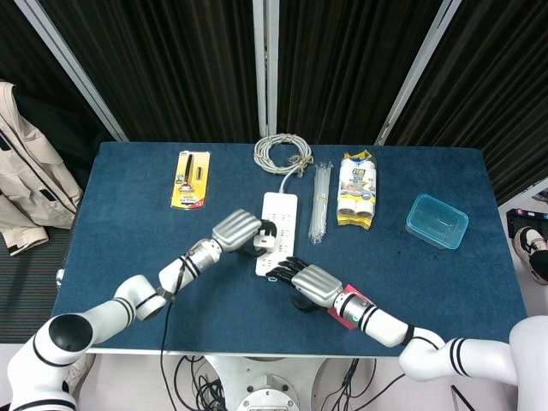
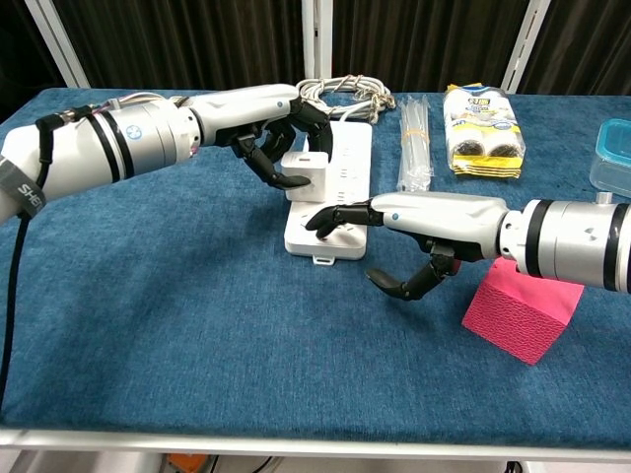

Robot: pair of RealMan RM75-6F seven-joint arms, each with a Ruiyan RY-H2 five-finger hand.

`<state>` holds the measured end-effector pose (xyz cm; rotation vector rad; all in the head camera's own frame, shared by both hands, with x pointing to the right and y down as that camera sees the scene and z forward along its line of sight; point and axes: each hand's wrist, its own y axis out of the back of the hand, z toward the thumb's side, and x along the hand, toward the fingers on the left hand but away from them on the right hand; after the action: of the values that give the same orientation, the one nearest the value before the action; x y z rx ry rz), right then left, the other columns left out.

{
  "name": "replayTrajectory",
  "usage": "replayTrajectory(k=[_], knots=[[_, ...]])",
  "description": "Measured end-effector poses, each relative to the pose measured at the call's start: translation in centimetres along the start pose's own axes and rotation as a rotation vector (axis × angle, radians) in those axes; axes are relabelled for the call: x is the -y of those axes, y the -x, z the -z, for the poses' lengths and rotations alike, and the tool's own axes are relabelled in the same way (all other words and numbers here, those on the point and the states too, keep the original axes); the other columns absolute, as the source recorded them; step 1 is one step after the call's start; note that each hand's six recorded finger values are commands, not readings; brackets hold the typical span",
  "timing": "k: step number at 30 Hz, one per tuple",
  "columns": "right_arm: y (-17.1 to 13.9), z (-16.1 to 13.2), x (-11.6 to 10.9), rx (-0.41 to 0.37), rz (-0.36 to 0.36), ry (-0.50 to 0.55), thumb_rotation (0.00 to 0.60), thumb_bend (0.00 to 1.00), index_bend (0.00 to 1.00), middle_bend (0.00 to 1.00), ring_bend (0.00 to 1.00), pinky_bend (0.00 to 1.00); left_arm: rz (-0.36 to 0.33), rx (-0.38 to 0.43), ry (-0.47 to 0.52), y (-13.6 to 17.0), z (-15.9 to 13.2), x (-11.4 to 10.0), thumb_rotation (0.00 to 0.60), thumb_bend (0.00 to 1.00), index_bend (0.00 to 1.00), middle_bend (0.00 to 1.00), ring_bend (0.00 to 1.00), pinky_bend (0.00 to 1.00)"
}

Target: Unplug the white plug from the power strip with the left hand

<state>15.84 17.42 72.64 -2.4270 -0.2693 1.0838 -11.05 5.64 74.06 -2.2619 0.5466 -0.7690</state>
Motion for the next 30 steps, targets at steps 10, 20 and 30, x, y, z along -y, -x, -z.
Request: replayTrajectory(k=[10, 20, 30], knots=[[0.0, 0.1, -0.1, 0.007, 0.000, 0.006, 0.600, 0.55, 0.10, 0.14, 0.00, 0.00, -0.032, 0.017, -0.003, 0.5, 0.0, -0.5, 0.600, 0.58, 0.75, 0.80, 0.71, 0.71], [-0.2, 0.0, -0.5, 0.000, 0.020, 0.006, 0.600, 0.55, 0.10, 0.14, 0.00, 0.00, -0.117, 0.011, -0.041, 0.9, 0.5, -2.8, 0.600, 0.58, 0.74, 0.79, 0.70, 0.71], [-1.4, -0.9, -2.4, -0.051, 0.116, 0.000, 0.600, 0.54, 0.10, 0.14, 0.00, 0.00, -0.115, -0.205, -0.159, 3.7, 5.9, -4.0, 0.600, 0.45, 0.41, 0.48, 0.36, 0.39]])
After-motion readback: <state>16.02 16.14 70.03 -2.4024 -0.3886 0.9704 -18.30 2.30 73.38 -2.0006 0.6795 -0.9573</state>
